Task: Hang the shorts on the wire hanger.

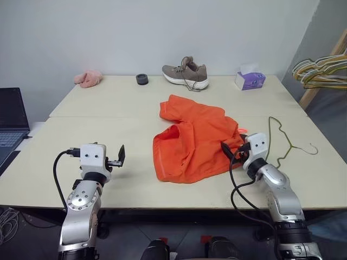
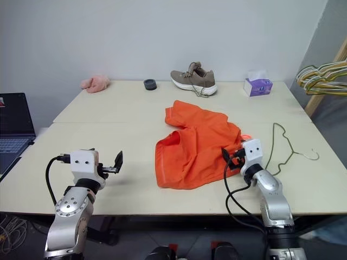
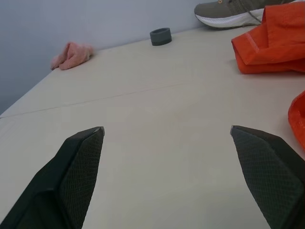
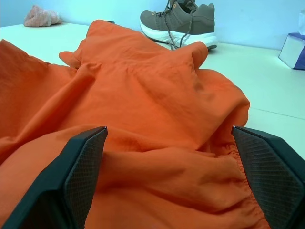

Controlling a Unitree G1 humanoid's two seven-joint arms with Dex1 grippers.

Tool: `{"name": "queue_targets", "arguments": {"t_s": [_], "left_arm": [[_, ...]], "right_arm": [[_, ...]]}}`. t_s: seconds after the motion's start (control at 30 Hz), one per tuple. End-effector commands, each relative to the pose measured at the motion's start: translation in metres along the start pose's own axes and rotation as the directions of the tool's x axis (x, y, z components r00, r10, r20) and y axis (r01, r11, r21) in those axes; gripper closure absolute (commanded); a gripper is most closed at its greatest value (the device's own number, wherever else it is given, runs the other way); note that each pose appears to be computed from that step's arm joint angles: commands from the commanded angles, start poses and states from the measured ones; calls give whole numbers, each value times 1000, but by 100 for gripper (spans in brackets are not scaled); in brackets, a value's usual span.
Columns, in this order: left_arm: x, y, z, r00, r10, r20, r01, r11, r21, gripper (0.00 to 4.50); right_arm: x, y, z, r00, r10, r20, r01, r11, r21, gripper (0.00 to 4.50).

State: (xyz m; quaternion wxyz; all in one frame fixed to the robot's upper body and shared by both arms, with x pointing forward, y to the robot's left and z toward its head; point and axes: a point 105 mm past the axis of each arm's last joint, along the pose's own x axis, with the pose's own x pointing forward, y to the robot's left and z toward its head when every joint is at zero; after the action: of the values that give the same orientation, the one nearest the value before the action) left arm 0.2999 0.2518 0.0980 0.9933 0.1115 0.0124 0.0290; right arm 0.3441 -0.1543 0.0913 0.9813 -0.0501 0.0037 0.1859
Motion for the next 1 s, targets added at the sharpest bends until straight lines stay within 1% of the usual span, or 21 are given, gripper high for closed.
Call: {"name": "queue_targets", "arguments": {"t_s": [0.03, 0.3, 0.57, 0.63, 0.77, 0.83, 0.9, 0.93, 1.0], "left_arm": [[0, -2, 20, 996, -26, 85, 23, 999, 39, 0], [2, -8, 17, 996, -55, 65, 50, 996, 70, 0], [2, -13, 15, 995, -82, 59, 78, 994, 73, 0], [2, -14, 13, 995, -89, 54, 83, 992, 98, 0], [0, -17, 12, 991, -120, 57, 115, 990, 78, 0], [-2, -24, 16, 980, -181, 83, 178, 983, 51, 0], [-7, -38, 20, 954, -280, 104, 277, 960, 46, 0], [-9, -53, 23, 920, -375, 111, 372, 927, 51, 0], [-17, -83, 27, 818, -567, 98, 560, 823, 91, 0]], "right_arm": [[1, -6, 17, 998, -14, 63, 16, 1000, -26, 5], [-3, -5, 16, 998, -9, 56, 11, 999, -34, 5], [-4, -4, 16, 998, -3, 56, 5, 999, -40, 5], [-4, -4, 17, 998, -1, 55, 3, 999, -43, 5], [-3, -4, 19, 998, 10, 58, -7, 998, -60, 5], [-2, -5, 22, 998, 10, 64, -5, 998, -66, 5], [-2, -7, 23, 998, 9, 66, -5, 997, -74, 5], [-4, -5, 22, 998, 28, 62, -23, 997, -76, 5], [-9, 5, 21, 993, 108, 51, -104, 992, -72, 5]]}}
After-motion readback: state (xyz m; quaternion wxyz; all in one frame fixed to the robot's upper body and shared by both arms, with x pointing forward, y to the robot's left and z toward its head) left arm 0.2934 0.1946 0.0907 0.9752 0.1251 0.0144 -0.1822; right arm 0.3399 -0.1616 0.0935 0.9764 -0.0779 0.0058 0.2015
